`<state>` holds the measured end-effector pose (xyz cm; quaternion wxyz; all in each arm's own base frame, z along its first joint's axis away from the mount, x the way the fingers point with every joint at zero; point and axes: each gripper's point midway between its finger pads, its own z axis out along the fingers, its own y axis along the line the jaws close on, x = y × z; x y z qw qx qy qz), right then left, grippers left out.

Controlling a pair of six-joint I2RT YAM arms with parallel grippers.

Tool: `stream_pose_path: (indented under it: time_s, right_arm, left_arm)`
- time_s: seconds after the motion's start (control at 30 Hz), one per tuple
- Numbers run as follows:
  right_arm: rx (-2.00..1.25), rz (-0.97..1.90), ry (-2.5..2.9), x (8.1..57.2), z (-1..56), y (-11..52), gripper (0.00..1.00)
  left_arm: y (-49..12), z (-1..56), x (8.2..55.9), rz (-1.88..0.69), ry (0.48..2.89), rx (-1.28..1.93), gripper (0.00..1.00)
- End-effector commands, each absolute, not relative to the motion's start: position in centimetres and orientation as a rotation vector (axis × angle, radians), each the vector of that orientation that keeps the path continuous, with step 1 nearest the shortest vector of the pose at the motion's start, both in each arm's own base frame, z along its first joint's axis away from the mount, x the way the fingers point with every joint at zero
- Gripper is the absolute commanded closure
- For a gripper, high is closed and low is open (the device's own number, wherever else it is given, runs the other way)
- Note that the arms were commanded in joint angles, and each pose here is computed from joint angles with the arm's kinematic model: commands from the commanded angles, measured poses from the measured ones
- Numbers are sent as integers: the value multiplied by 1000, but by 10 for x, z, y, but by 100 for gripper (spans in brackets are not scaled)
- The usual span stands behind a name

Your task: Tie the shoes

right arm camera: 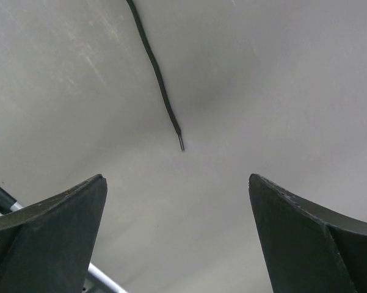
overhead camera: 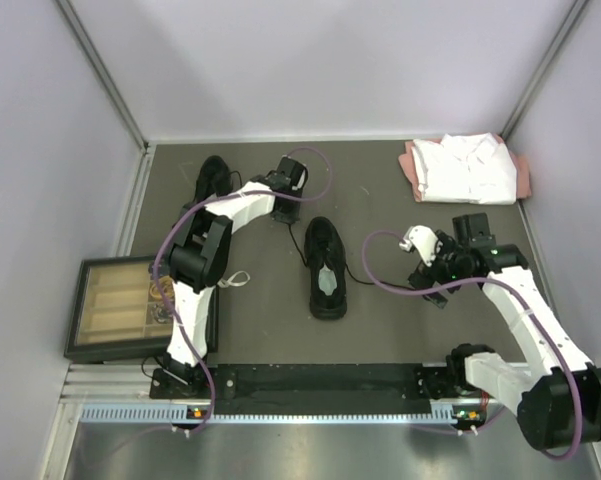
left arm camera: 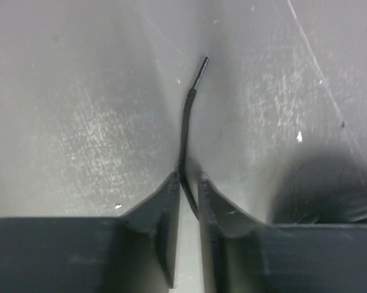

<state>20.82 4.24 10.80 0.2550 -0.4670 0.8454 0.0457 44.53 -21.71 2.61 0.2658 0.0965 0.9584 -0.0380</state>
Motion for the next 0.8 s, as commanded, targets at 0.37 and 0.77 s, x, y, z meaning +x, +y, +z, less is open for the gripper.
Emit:
stream_pose_path:
  time_s: [0.37,0.77]
  right_arm:
    - [-1557,213,2114,237,75,101,17]
    - [-1599,191,2165,253,40,106,44]
  left_arm:
    - [-213,102,409,-411,2476,293,100]
    - [-223,157,341,-699,2264,438,100]
